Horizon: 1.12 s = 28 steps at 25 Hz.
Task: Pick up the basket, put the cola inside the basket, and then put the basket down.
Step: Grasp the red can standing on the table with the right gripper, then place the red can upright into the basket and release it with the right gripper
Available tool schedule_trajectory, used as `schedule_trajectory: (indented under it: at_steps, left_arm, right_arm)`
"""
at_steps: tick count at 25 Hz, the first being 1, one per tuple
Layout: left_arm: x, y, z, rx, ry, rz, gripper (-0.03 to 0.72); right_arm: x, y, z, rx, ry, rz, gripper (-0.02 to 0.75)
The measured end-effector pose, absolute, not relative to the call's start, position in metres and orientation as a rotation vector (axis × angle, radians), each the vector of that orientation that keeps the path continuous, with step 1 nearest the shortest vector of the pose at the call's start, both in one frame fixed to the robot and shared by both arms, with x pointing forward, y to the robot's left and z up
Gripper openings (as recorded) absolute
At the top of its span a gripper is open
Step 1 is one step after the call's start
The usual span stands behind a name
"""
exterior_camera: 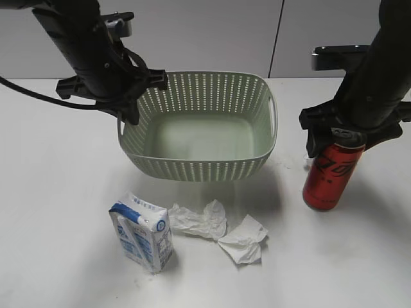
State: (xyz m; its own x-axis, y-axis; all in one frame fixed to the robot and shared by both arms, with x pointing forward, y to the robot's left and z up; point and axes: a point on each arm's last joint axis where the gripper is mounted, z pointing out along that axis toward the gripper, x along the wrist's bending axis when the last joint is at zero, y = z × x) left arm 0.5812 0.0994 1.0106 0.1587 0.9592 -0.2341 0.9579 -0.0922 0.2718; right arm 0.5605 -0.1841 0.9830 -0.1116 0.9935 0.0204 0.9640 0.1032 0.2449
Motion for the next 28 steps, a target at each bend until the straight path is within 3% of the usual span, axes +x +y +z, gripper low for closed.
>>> schedule_trajectory:
  at_steps: [5,15,24,28]
  left_arm:
    - [0.581,0.099,1.011,2.084,1.829,0.006,0.000]
    - [0.584,0.098,1.012,2.059,1.812,0.024,0.000]
    - [0.586,0.097,1.013,2.032,1.799,0.031,0.000]
    - [0.585,0.096,1.013,2.030,1.805,0.018,0.000]
  right_arm:
    - [0.560,-0.184,0.981,2.015,2.210,0.274,0.535]
    - [0.556,-0.186,0.991,2.000,2.261,0.194,0.533]
    - [0.557,-0.184,1.098,1.801,2.284,0.369,0.533]
    - [0.551,-0.161,1.145,1.630,2.288,0.536,0.533]
